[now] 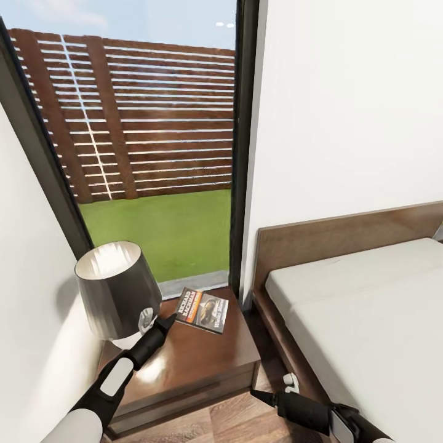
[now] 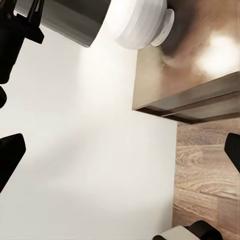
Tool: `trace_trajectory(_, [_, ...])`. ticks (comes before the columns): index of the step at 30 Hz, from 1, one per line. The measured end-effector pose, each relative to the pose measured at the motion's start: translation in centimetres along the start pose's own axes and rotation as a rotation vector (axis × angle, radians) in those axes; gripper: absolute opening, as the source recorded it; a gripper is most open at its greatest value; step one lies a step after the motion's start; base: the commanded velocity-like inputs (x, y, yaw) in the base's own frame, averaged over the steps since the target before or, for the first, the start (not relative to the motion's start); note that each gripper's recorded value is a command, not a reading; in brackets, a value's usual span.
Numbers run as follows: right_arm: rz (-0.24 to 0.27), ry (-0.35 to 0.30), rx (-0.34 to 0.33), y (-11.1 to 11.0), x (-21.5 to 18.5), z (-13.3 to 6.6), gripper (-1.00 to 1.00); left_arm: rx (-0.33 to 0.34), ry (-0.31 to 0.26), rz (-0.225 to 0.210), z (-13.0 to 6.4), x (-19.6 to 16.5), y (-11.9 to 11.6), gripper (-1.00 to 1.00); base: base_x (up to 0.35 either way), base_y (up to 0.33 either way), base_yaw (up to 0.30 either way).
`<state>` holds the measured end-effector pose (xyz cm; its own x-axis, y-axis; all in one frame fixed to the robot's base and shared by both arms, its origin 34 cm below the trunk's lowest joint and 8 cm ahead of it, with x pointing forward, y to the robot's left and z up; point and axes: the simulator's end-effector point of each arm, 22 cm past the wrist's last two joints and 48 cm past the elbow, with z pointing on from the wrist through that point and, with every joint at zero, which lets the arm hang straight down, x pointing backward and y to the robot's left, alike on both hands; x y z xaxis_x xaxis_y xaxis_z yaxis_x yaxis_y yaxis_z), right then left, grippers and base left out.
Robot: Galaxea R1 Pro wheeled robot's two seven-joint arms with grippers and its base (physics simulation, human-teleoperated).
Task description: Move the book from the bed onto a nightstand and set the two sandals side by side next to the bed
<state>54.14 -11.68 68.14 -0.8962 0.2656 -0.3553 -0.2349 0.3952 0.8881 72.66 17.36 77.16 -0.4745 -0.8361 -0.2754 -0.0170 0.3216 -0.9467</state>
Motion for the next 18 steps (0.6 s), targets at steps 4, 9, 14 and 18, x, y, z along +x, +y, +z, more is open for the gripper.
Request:
trace_trajectory(4, [0.000, 0.001, 0.001, -0.6, 0.2, 0.2, 1.00, -0.003, -0.001, 0.001, 0.0, 0.1, 0.7, -1.00, 0.000, 0.000, 0.000])
trace_trajectory(9, [0.002, -0.002, 0.000, -1.3, 0.5, 0.3, 1.00, -0.007, -0.004, 0.006, 0.0, 0.0, 1.7, -1.00, 0.000, 0.000, 0.000])
trace_trajectory(14, [0.002, -0.004, 0.000, -2.1, 0.7, 0.6, 1.00, -0.008, -0.005, 0.008, 0.1, 0.1, 2.5, -1.00, 0.000, 0.000, 0.000])
trace_trajectory(18, [0.001, -0.004, 0.000, -2.7, 1.0, 0.7, 1.00, -0.008, -0.009, 0.012, 0.2, 0.2, 3.2, -1.00, 0.000, 0.000, 0.000])
